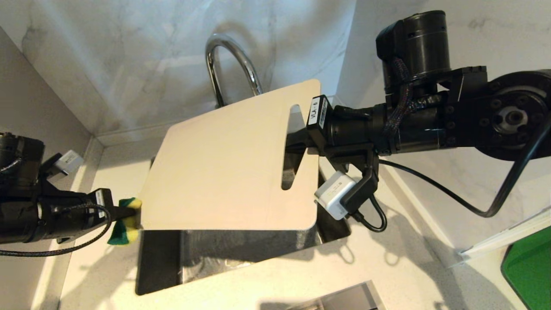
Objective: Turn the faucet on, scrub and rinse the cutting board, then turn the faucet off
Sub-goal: Scrub the cutting board underwater
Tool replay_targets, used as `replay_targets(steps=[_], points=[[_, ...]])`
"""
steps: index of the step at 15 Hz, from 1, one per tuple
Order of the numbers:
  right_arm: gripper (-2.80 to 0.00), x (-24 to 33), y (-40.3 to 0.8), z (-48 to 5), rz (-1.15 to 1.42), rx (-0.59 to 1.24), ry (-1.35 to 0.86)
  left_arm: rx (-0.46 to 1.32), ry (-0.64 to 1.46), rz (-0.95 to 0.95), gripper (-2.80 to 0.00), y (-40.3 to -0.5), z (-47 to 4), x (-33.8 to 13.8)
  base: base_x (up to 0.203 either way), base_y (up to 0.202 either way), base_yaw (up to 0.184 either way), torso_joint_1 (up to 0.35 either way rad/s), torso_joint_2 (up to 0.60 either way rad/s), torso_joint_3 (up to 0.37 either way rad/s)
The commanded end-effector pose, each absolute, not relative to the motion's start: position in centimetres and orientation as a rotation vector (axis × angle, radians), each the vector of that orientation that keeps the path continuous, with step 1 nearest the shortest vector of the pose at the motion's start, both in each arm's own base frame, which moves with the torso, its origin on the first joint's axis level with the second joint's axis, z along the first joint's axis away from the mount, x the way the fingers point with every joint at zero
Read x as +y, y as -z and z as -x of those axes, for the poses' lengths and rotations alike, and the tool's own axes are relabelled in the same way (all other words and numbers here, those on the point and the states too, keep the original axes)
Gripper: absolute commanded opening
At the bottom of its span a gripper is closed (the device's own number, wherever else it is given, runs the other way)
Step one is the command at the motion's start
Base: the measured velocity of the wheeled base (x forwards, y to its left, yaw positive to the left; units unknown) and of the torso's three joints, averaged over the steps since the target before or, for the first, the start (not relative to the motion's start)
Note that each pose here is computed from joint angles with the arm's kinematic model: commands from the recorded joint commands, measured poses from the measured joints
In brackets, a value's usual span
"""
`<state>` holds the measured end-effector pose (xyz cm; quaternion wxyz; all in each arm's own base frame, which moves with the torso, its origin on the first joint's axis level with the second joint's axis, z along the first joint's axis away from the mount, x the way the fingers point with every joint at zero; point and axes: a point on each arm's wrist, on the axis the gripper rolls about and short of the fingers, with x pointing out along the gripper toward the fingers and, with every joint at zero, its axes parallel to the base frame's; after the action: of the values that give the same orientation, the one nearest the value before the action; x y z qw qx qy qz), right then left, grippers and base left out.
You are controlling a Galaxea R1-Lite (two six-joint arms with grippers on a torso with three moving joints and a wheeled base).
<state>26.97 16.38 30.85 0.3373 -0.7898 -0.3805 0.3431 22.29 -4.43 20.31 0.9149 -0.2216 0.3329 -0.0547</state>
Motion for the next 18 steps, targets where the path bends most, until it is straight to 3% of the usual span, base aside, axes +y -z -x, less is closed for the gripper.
replay_targets(steps=[1,7,10,14,18], points=[[-2.8,16.3,-31.0,-26.8,2.069,-1.004,-0.887,0.648,0.08,0.466,-2.8,-21.0,-22.4,-2.7,0.0,0.0,0.0,0.0,0.0,0.0],[-2.8,16.5,-29.6,-27.0,2.064,-0.985,-0.943,0.523,0.159,0.491,-2.8,-28.4,-21.1,-3.2,0.0,0.0,0.0,0.0,0.0,0.0],[-2.8,16.7,-29.3,-27.0,2.07,-0.993,-0.952,0.535,0.291,0.502,-2.8,-30.9,-20.3,-6.2,0.0,0.0,0.0,0.0,0.0,0.0],[-2.8,18.9,-28.8,-26.0,2.054,-1.071,-1.005,0.633,0.455,0.492,-2.8,-31.2,-18.9,-10.8,0.0,0.0,0.0,0.0,0.0,0.0],[-2.8,20.1,-28.9,-25.4,2.048,-1.133,-0.992,0.74,0.436,0.493,-2.8,-29.2,-20.2,-12.3,0.0,0.0,0.0,0.0,0.0,0.0]])
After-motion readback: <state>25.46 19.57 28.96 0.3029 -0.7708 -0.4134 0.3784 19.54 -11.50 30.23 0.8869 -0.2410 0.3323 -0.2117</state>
